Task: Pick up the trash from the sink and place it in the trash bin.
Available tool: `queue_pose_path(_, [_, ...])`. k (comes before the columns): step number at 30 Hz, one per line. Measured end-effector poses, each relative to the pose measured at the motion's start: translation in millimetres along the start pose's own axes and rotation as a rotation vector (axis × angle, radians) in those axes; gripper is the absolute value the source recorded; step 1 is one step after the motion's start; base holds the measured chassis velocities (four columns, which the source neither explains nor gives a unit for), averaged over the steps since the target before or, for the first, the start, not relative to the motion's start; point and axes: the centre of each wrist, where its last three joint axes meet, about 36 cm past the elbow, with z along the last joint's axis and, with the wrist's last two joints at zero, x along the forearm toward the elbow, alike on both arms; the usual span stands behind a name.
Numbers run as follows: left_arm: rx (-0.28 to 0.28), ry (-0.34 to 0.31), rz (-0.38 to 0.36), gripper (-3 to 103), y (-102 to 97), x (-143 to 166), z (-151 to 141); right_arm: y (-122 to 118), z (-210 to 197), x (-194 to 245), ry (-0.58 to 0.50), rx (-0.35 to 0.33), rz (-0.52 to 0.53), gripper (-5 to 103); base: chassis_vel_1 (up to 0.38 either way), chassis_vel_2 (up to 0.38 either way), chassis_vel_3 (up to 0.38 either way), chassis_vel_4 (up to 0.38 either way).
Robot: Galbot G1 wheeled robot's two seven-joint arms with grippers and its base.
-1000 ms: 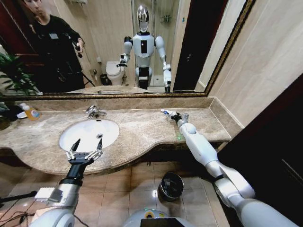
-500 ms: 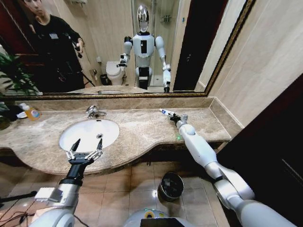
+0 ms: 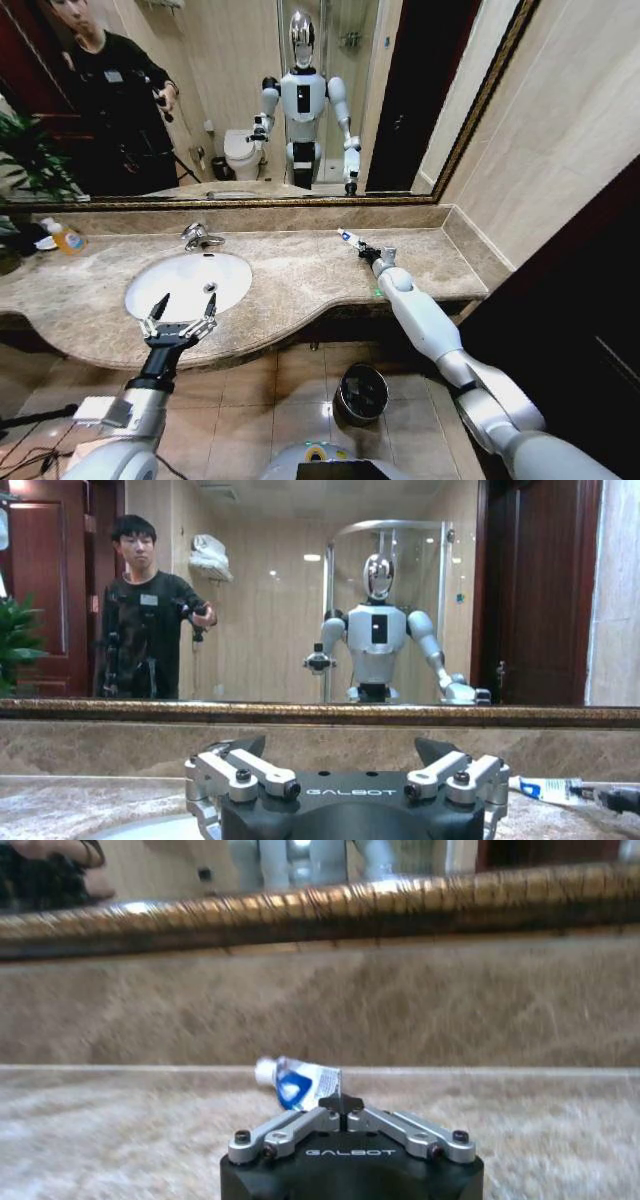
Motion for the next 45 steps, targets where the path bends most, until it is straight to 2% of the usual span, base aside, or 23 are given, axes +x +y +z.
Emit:
queue_pose_path(9, [0.000, 0.000, 0.000, 100, 0.0, 0.0, 0.0, 14.2, -21.9, 39.0, -0.072, -0.009, -0.043, 0, 0.000, 0.000, 0.000, 0.000])
queue_pose_path(14, [0.000, 0.000, 0.000, 100, 0.0, 0.0, 0.0, 18.0, -28.5, 79.5, -0.121, -0.020, -0.064, 0, 0.000, 0.000, 0.000, 0.000])
queue_pose_path(23, [0.000, 0.000, 0.000, 100, 0.0, 0.0, 0.0, 28.0, -5.0, 187.0, -0.129, -0.031, -0.117, 0, 0.000, 0.000, 0.000, 0.000])
queue_pose_path(25, [0.000, 0.000, 0.000, 100, 0.0, 0.0, 0.0, 29.1, -4.9, 195.1, -0.136, -0.032, -0.120, 0, 0.000, 0.000, 0.000, 0.000])
queue_pose_path(31, [0.000, 0.000, 0.000, 100, 0.0, 0.0, 0.0, 28.8, 14.4, 255.3, -0.144, -0.056, -0.090, 0, 0.000, 0.000, 0.000, 0.000])
queue_pose_path(39, [0.000, 0.000, 0.000, 100, 0.0, 0.0, 0.0, 23.9, 51.9, 314.2, -0.198, -0.031, -0.032, 0, 0.000, 0.000, 0.000, 0.000])
queue_pose_path(41, [0.000, 0.000, 0.000, 100, 0.0, 0.0, 0.0, 23.0, 67.4, 341.0, -0.186, -0.036, 0.001, 0, 0.000, 0.000, 0.000, 0.000])
queue_pose_path(45, [0.000, 0.000, 0.000, 100, 0.0, 0.0, 0.0, 21.8, 79.9, 364.4, -0.152, -0.060, 0.016, 0, 0.000, 0.000, 0.000, 0.000])
